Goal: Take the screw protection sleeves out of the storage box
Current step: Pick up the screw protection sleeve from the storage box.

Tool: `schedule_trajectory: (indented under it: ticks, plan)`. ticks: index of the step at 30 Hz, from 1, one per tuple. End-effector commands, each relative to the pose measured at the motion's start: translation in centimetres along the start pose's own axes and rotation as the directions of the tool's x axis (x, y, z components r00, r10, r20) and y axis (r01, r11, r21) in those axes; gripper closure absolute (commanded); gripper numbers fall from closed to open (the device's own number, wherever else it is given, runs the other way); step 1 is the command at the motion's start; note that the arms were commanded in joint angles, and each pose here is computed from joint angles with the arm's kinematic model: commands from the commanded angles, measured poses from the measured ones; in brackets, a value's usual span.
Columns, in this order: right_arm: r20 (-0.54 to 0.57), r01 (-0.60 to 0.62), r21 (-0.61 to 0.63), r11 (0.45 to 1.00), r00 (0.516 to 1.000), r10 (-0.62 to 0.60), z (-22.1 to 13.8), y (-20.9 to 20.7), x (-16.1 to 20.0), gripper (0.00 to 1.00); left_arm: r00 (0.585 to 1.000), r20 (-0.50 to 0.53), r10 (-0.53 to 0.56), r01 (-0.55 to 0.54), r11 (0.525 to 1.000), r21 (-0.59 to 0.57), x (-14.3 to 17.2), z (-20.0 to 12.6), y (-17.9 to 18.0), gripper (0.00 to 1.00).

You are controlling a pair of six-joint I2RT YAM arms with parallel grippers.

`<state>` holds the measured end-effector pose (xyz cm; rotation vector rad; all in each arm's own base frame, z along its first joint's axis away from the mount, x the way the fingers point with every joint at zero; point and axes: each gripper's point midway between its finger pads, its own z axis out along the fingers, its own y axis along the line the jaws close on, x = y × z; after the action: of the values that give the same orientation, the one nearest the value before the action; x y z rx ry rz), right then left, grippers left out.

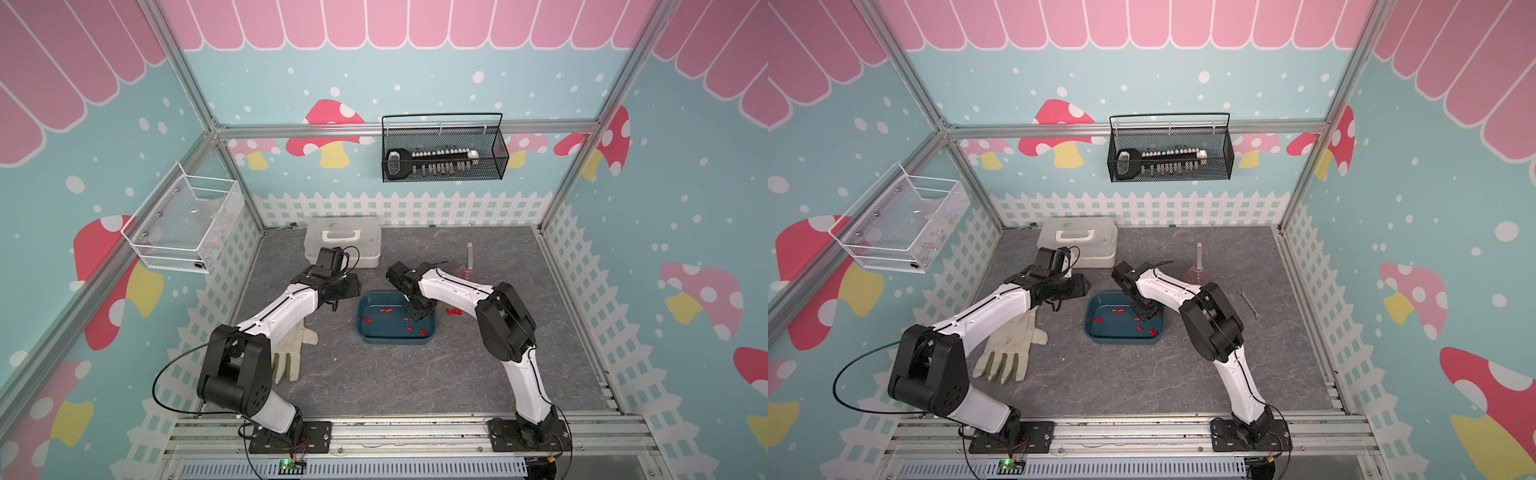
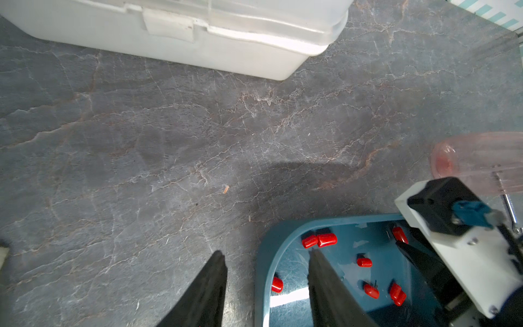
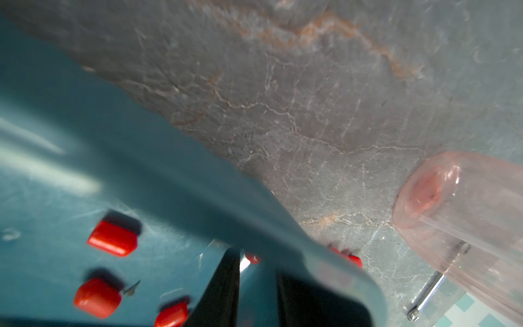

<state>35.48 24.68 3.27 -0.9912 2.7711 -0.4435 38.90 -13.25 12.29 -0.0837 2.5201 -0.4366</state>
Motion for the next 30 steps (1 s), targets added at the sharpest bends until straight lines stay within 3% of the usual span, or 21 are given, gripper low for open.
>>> schedule_trajectory:
  ticks: [1, 8, 20, 30]
  plan:
    - [-0.066, 0.035, 0.021, 0.999, 0.997, -0.034, 1.1, 0.2, 0.9, 0.73, 0.999, 0.037, 0.013, -0.013, 1.000, 0.004, -0.5, -0.8, -0.2, 0.51]
    - [-0.089, 0.040, 0.017, 0.999, 0.995, -0.039, 1.9, 0.6, 0.8, 0.75, 0.999, 0.041, 0.011, -0.012, 1.000, 0.009, -0.5, -0.9, -0.2, 0.51]
    - [-0.071, 0.032, -0.010, 0.999, 0.997, -0.033, 1.4, 0.9, 0.2, 0.87, 0.999, 0.044, 0.007, -0.007, 1.000, 0.014, -0.5, -1.0, -0.1, 0.51]
    - [0.158, -0.024, -0.203, 0.979, 0.986, 0.057, -4.2, 2.3, -2.5, 0.87, 0.999, 0.047, 0.005, -0.006, 1.000, 0.014, -0.5, -1.1, -0.1, 0.51]
